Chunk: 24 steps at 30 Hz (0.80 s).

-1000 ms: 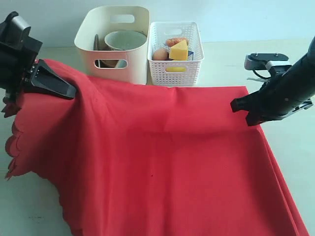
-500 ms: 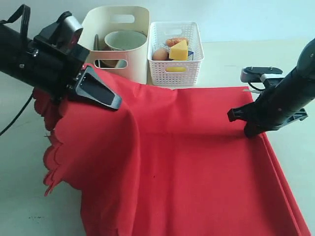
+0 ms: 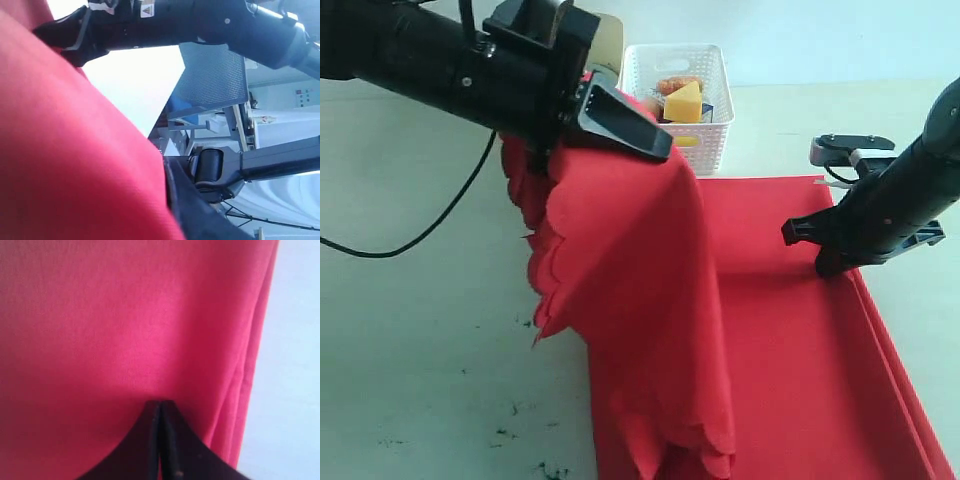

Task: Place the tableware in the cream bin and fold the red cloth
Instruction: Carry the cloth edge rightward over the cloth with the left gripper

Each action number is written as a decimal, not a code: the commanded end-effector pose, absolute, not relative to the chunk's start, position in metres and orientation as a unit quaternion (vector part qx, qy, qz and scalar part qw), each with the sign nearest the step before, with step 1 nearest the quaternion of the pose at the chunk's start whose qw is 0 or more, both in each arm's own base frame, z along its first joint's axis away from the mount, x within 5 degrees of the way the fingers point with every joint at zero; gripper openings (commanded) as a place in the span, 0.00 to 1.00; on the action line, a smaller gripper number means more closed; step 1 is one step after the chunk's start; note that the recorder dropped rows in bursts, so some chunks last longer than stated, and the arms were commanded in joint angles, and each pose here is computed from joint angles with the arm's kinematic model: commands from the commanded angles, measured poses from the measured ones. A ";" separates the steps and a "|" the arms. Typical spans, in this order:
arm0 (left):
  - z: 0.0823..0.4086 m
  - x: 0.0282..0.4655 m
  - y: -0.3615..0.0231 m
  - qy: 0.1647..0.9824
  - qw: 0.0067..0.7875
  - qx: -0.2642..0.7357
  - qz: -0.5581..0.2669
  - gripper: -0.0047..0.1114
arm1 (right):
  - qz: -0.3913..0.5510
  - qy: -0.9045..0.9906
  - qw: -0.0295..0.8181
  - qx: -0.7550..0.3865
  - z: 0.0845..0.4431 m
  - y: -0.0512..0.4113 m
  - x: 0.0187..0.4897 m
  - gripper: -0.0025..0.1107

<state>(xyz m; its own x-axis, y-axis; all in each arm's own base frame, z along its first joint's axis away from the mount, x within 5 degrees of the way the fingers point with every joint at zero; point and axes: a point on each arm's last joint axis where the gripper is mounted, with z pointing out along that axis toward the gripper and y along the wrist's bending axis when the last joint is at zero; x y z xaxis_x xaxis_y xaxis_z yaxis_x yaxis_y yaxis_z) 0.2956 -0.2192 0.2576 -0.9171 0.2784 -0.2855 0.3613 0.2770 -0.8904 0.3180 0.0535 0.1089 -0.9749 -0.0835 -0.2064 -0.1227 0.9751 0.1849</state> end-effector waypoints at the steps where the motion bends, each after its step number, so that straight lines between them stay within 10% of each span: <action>1: 0.258 0.293 -0.242 0.787 0.025 0.203 -0.583 0.04 | 0.095 0.990 0.095 -0.054 0.103 0.053 0.319 0.02; 17: 0.184 0.327 -0.287 0.813 0.009 0.133 -0.567 0.06 | 0.106 0.985 0.121 -0.066 0.138 0.057 0.330 0.02; 24: 0.174 0.321 -0.326 0.793 0.023 0.193 -0.577 0.37 | 0.070 0.975 0.193 -0.080 0.209 0.051 0.336 0.02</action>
<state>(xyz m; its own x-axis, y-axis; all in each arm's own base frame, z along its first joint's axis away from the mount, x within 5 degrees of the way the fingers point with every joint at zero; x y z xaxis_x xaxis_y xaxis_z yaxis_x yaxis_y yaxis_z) 0.3253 -0.3080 0.1709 -0.9451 0.2611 -0.1962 0.2762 0.3184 -0.9068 0.3372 0.0549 0.1832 -0.9321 -0.1134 -0.3439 -0.1779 0.9706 0.1620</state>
